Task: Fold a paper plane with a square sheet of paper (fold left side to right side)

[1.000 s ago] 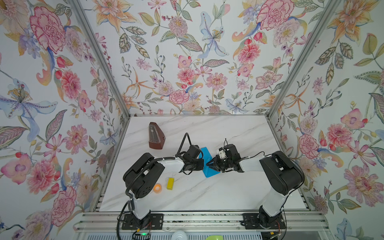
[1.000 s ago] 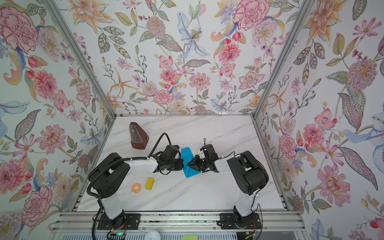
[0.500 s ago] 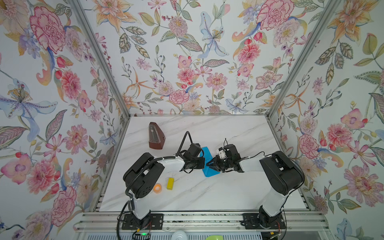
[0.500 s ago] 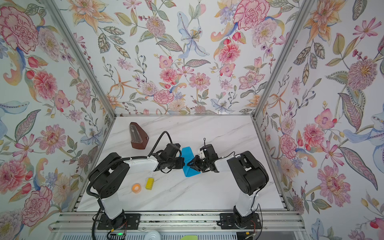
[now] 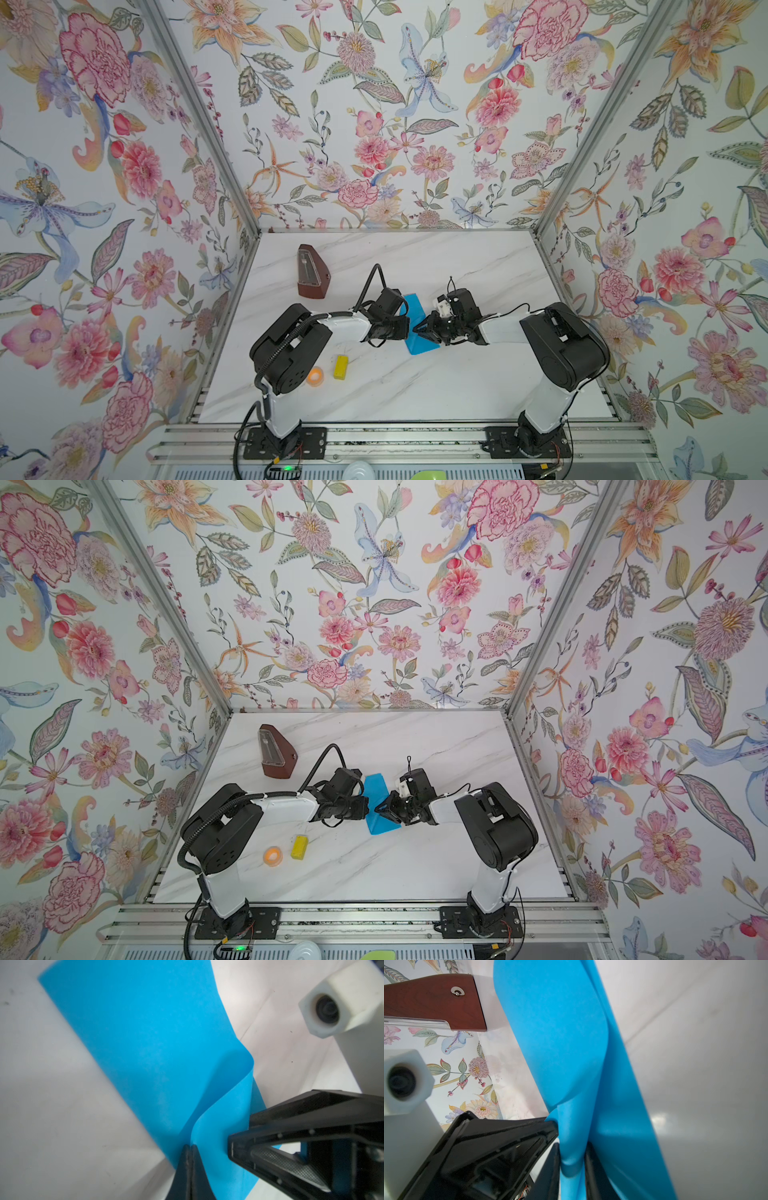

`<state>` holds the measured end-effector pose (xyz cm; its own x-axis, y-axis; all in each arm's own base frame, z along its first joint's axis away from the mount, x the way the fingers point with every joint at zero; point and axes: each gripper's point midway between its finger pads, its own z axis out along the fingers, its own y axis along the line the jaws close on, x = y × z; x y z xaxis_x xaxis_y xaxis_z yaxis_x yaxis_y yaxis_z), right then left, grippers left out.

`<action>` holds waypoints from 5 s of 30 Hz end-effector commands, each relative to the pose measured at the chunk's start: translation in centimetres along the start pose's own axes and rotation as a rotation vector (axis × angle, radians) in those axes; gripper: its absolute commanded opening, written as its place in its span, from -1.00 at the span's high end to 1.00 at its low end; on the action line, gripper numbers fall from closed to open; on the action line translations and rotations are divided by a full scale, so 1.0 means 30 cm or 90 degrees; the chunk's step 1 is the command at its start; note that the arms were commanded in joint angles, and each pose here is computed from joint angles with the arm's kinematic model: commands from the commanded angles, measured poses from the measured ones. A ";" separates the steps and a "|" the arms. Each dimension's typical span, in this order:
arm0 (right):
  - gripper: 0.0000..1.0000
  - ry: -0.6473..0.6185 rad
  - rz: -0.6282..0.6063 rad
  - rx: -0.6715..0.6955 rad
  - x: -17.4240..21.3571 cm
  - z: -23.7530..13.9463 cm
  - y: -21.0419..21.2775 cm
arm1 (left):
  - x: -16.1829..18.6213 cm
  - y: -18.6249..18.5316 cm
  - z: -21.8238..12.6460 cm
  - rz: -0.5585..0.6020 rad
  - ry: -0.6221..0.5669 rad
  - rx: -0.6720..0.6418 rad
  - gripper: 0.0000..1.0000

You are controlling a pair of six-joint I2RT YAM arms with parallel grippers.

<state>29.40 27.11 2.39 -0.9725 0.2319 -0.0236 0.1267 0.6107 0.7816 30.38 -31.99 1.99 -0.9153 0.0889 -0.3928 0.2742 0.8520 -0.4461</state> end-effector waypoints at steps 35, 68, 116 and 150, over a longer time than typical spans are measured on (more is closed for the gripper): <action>0.71 0.032 0.011 0.054 -0.001 0.014 0.003 | 0.060 0.127 0.030 0.049 0.064 -0.110 1.00; 0.90 0.017 -0.036 0.247 0.016 -0.148 -0.154 | 0.101 0.118 0.065 0.142 0.105 -0.077 1.00; 0.93 0.141 -0.050 0.228 0.177 0.029 -0.090 | -0.078 0.062 -0.046 0.191 -0.001 -0.056 0.46; 1.00 0.105 0.017 0.186 0.181 0.093 -0.088 | 0.115 0.013 -0.038 0.025 0.078 -0.007 0.98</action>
<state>25.94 30.74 1.75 -0.9928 0.1060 0.0559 0.1161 0.7358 0.6672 27.71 -31.35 2.67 -0.9203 0.1823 -0.3462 0.3297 0.8377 -0.4353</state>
